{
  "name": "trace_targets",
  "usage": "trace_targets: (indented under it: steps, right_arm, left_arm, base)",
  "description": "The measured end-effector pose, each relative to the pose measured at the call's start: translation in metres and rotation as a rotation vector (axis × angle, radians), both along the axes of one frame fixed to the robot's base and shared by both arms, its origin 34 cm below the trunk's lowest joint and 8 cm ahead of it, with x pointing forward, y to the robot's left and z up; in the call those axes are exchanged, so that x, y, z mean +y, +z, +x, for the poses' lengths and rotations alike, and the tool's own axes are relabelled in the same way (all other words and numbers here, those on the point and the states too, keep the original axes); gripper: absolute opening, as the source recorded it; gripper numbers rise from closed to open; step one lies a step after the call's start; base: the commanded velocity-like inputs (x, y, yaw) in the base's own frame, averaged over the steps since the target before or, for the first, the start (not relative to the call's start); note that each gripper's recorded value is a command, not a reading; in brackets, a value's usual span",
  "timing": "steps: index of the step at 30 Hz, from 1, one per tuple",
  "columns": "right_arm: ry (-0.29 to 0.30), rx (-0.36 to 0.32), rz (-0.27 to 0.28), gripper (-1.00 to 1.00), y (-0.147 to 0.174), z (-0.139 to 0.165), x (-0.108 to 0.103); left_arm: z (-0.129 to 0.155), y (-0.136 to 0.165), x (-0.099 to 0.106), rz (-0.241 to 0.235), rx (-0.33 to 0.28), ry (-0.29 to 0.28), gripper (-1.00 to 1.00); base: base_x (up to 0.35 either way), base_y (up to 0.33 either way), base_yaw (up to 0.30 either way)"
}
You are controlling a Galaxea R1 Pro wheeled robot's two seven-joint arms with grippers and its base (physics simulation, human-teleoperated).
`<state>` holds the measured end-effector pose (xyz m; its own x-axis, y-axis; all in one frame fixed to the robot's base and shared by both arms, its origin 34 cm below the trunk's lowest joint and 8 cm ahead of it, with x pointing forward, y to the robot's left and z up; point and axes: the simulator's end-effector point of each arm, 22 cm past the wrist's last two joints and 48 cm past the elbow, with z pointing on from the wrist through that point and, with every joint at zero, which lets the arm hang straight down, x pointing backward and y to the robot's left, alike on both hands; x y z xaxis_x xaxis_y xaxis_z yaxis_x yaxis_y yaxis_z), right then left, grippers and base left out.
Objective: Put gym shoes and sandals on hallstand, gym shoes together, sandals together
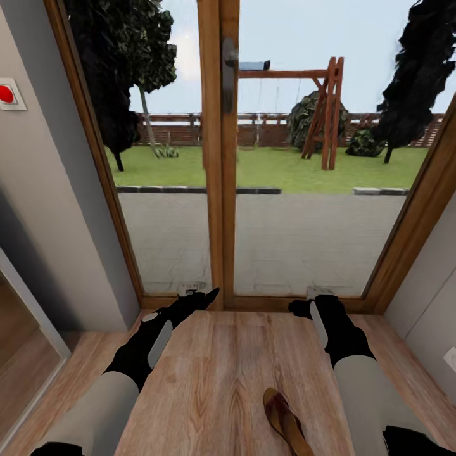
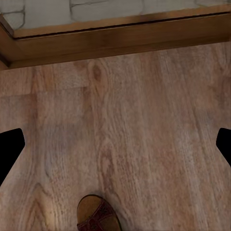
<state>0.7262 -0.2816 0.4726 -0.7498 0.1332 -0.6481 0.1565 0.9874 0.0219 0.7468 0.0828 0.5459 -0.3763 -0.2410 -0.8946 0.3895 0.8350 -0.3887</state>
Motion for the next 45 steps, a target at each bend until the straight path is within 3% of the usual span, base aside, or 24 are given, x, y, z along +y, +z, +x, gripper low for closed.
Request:
trace_targets:
  steps: [18,25,36,43,45]
  right_arm:
    - [0.001,-0.001,-0.007,1.0,-0.001,0.0,-0.001]
    - [-0.004,-0.086,-0.014,1.0,0.013,0.014,-0.003]
    - [-0.005,-0.102,-0.015,1.0,0.013,0.016,-0.003]
    - [0.014,-0.017,-0.008,1.0,-0.03,-0.002,0.005]
    - [0.025,-0.04,-0.009,1.0,-0.062,-0.006,0.011]
  left_arm:
    - [0.0,0.001,0.0,0.001,-0.002,0.0,1.0]
    - [0.0,0.0,-0.001,0.005,-0.001,-0.002,1.0]
    - [-0.002,0.0,-0.002,0.002,0.027,-0.015,1.0]
    - [0.001,0.001,0.012,0.062,0.013,-0.015,1.0]
    - [0.0,-0.012,0.02,0.096,0.056,-0.022,1.0]
  base:
    - [0.0,0.0,0.0]
    - [0.0,0.0,0.0]
    - [0.0,0.0,0.0]
    - [0.0,0.0,0.0]
    - [0.0,0.0,0.0]
